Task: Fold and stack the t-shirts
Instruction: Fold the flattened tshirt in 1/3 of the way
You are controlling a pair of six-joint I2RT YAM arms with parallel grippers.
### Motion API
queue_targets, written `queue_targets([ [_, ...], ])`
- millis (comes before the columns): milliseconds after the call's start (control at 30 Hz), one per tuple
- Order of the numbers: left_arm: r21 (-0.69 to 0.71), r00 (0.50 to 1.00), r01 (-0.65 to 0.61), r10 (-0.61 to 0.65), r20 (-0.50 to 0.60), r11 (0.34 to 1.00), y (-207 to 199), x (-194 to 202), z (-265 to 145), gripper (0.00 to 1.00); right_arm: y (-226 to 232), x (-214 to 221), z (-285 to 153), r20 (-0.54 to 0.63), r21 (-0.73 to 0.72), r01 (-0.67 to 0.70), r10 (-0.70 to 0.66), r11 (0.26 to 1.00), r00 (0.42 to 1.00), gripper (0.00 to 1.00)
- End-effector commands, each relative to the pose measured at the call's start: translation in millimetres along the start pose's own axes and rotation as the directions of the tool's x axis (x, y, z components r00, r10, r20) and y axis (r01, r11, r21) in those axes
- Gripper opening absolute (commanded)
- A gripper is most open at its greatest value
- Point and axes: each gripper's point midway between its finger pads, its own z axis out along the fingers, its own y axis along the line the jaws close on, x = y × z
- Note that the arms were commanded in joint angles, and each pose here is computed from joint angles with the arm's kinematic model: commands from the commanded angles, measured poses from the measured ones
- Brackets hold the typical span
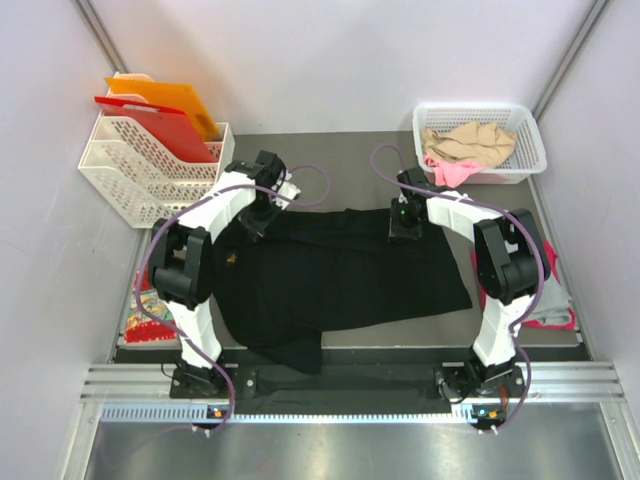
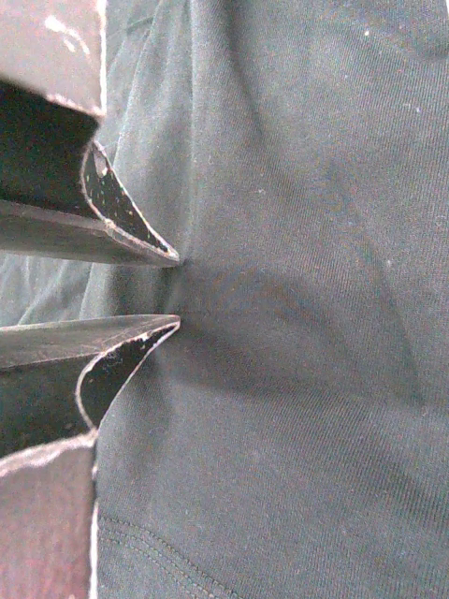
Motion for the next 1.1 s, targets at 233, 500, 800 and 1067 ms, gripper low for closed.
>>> queue_targets([
  [233,0.189,0.978,0.043,-0.002,-0.210,0.981,-62,45,-31,0.05,-8,6,-12,-0.025,0.012,0.002,-0.001,1.000,1.000,0.27],
  [500,0.349,0.954,0.045,0.063,-0.292,0.936,-108,59,-31,0.11,-9,4,-16,-0.016,0.009,0.001,-0.001,1.000,1.000,0.27],
  [800,0.446,0.930,0.045,0.126,-0.346,0.894,-131,76,-27,0.17,-15,2,-20,-0.012,0.012,0.000,0.000,1.000,1.000,0.27],
  [1067,0.515,0.916,0.034,0.179,-0.359,0.857,-149,86,-30,0.27,-13,0,-19,-0.014,0.004,0.000,0.000,1.000,1.000,0.27],
])
